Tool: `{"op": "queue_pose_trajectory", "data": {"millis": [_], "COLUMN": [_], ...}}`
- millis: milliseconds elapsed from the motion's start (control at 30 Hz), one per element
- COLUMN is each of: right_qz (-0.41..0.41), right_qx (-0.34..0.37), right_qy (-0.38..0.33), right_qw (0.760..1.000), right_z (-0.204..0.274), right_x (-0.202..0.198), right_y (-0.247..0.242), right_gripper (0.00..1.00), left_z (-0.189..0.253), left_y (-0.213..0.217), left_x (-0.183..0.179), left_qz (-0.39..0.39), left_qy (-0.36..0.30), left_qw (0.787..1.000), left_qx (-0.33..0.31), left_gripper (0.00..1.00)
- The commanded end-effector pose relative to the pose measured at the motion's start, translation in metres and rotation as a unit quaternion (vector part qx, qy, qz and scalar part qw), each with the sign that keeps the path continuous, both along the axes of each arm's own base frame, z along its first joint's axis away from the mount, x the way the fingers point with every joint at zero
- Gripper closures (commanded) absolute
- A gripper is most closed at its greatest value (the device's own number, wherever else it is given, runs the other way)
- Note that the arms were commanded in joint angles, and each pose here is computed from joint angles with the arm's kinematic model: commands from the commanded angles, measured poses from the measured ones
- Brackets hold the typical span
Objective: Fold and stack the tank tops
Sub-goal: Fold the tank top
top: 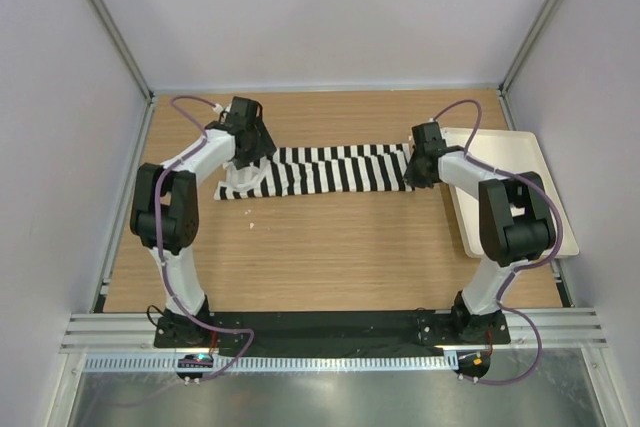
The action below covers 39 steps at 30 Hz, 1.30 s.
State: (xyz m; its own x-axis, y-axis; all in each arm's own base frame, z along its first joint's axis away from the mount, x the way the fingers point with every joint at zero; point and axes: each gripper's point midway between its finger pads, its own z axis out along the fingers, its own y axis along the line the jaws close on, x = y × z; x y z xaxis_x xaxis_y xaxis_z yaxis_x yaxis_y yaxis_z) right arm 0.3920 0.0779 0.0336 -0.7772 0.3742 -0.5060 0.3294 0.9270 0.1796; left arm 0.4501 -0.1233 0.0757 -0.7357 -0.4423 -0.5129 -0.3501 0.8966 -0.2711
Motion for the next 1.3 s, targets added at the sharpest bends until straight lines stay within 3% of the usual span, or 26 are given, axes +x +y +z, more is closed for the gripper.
{"op": "queue_pose_trajectory", "data": {"millis": [0,333,633,833,1033,1133,1167,1200,1267], "right_qz": [-0.014,-0.028,0.019,0.071,0.189,0.260,0.277,0.290,0.301], "right_qx": [-0.012,-0.005,0.019,0.044,0.103,0.115,0.112,0.107,0.114], "right_qy": [-0.027,-0.058,-0.023,-0.007,0.005,0.007,-0.008,-0.007,-0.028], "right_qw": [0.999,0.998,0.999,0.997,0.977,0.959,0.954,0.951,0.946], "right_z": [0.014,0.022,0.006,0.005,0.011,0.020,0.031,0.033,0.052], "right_x": [-0.004,-0.032,-0.074,-0.116,-0.178,-0.205,-0.204,-0.207,-0.202], "right_y": [-0.005,-0.012,0.014,0.051,0.141,0.186,0.196,0.199,0.207], "right_gripper": [0.99,0.99,0.99,0.99,0.98,0.75,0.60,0.57,0.53], "left_z": [0.017,-0.011,-0.037,-0.053,-0.026,-0.012,-0.007,0.002,0.029], "left_y": [0.005,0.017,0.016,0.011,-0.029,-0.071,-0.081,-0.090,-0.087], "left_x": [0.027,0.057,0.065,0.094,0.151,0.170,0.171,0.174,0.175], "left_qz": [0.002,0.015,0.012,0.009,-0.018,-0.062,-0.075,-0.091,-0.104], "left_qy": [-0.027,0.002,0.029,0.044,-0.021,-0.062,-0.072,-0.087,-0.111], "left_qw": [1.000,1.000,0.999,0.999,0.999,0.992,0.990,0.986,0.983], "left_qx": [0.008,0.020,0.026,0.027,-0.031,-0.085,-0.096,-0.109,-0.098], "left_gripper": [0.30,0.31,0.34,0.43,0.43,0.36,0.32,0.19,0.07]}}
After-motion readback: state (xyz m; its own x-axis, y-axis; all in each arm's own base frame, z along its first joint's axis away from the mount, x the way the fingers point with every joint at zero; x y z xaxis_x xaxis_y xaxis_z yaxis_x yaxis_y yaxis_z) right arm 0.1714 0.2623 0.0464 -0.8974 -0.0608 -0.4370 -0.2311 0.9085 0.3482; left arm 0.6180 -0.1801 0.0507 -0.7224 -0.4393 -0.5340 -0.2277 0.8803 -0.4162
